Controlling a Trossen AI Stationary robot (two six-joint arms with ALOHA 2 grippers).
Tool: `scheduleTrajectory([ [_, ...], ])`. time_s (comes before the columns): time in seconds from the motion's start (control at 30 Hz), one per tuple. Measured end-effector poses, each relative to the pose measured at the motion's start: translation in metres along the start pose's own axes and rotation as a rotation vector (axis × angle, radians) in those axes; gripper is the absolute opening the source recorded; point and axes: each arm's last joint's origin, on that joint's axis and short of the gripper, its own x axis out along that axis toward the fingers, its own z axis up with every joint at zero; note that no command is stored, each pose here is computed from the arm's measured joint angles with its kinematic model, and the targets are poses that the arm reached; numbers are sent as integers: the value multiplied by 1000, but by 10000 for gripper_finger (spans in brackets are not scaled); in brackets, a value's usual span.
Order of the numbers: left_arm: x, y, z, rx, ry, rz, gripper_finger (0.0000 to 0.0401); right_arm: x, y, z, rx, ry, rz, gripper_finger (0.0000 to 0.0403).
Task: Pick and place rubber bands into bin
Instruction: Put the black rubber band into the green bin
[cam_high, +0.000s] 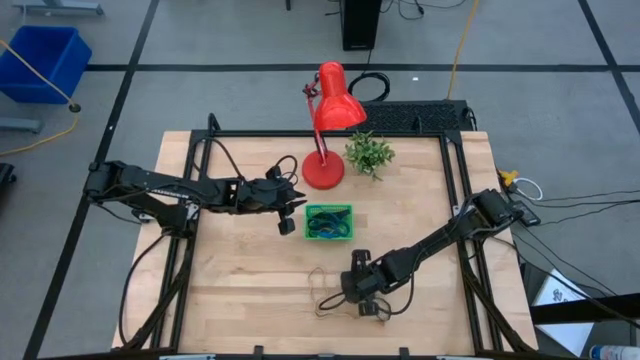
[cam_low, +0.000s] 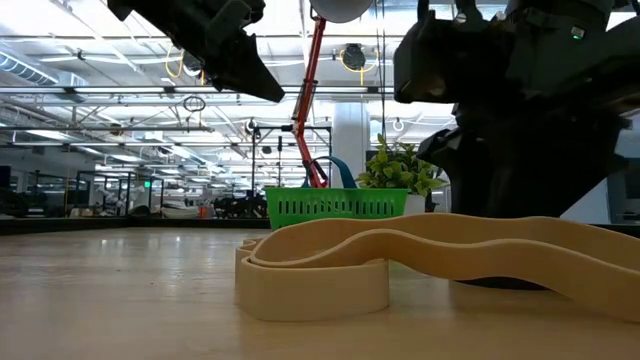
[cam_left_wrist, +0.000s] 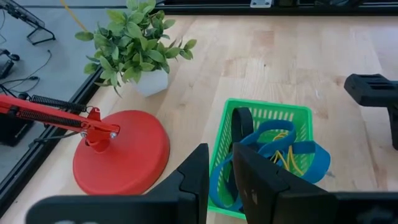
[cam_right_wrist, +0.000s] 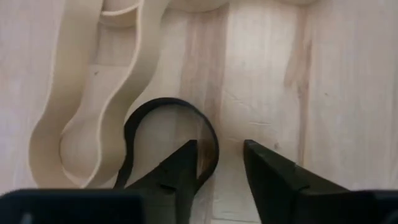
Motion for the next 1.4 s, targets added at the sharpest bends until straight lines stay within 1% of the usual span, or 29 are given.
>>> scheduleTrajectory([
  [0.13, 0, 0, 0, 0, 0, 0, 76, 5, -2, -7, 32, 0, -3, 78],
  [0.3, 0, 0, 0, 0, 0, 0, 77, 6, -1, -5, 38, -29, 14, 10],
  [0.43, 0, 0, 0, -1, -1, 0, 77, 0, -1, -3, 39, -70, -14, 6],
  [0.53, 0, 0, 0, -10, -1, 0, 77, -11, -5, -2, 38, -82, -31, 3],
  [0.63, 0, 0, 0, -10, -1, 0, 76, -35, -11, 2, 55, -133, -69, 2],
  [0.77, 0, 0, 0, -13, -3, 0, 77, -75, -23, 4, 79, -230, -173, 1],
  [0.87, 0, 0, 0, -14, -3, 0, 77, -112, -32, 9, 82, -387, -272, 1],
  [0.97, 0, 0, 0, -31, -1, 0, 77, -148, -41, 11, 72, -543, -413, 1],
  [1.03, 0, 0, 0, -34, -2, 0, 76, -169, -49, 11, 64, -626, -499, 1],
  [1.13, 0, 0, 0, -34, -1, 0, 77, -198, -60, 12, 44, -728, -582, 1],
  [1.23, 0, 0, 0, -68, -2, 0, 77, -217, -71, 14, 16, -789, -636, 1],
  [1.3, 0, 0, 1, -108, -9, 0, 77, -224, -79, 17, -7, -808, -676, 0],
  [1.4, -9, 2, 6, -153, -45, -3, 77, -227, -90, 21, -70, -796, -724, 0],
])
